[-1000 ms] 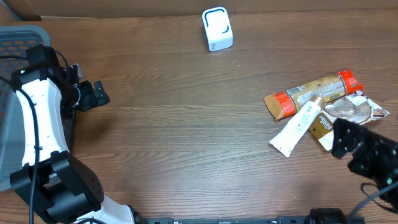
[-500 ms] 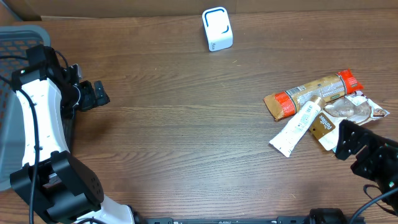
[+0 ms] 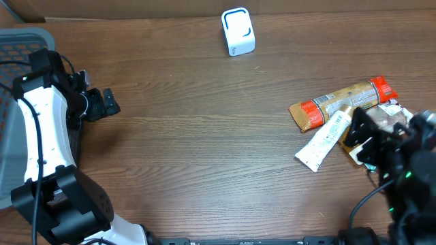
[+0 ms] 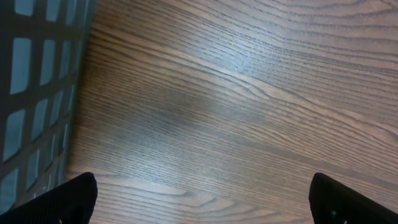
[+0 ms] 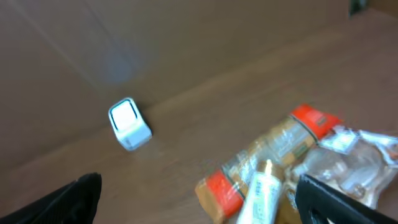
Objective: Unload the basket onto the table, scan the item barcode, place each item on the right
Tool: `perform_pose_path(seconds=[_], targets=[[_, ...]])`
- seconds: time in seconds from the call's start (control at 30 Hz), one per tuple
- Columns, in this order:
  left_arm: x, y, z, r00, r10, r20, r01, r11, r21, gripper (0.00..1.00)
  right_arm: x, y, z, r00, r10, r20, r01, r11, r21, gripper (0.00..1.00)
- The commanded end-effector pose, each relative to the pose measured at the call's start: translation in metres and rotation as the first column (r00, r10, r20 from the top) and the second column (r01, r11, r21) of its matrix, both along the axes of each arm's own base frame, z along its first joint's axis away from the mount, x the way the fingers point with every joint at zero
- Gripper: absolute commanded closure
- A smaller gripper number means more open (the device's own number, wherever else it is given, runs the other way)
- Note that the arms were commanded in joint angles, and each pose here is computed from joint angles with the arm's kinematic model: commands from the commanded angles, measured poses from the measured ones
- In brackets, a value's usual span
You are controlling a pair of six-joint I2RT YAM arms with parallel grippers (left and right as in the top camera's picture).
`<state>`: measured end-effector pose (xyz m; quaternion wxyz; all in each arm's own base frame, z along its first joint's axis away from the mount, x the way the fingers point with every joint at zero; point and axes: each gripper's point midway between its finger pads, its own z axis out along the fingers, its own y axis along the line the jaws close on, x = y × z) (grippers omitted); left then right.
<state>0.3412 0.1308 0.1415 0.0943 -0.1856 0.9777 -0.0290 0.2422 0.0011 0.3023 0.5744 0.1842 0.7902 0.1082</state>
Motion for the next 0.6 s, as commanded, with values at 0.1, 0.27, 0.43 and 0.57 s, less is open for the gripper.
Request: perform_pose_path(seconds=[0.1, 0.27, 0.43, 0.57], targets=[[0.003, 0.0, 0.001, 1.0, 0.011, 0.006, -0.011, 1.0, -0.003, 0.0, 0.001, -0.003, -0.051, 0.98, -0.013, 0.199, 0.017, 1.0, -0.017, 0.0], [0.003, 0.0, 0.001, 1.0, 0.011, 0.006, -0.011, 1.0, -0.003, 0.0, 0.004, -0.003, -0.082, 0.961, -0.009, 0.276, 0.017, 1.0, -0.026, 0.0], [0.003, 0.0, 0.001, 1.0, 0.011, 0.006, -0.011, 1.0, -0.003, 0.01, 0.006, 0.008, -0.105, 0.944, 0.077, 0.321, -0.04, 0.992, -0.121, 0.0], [0.003, 0.0, 0.001, 1.0, 0.011, 0.006, -0.011, 1.0, -0.003, 0.01, 0.005, 0.013, -0.128, 0.946, 0.117, 0.301, -0.073, 0.985, -0.155, 0.0]])
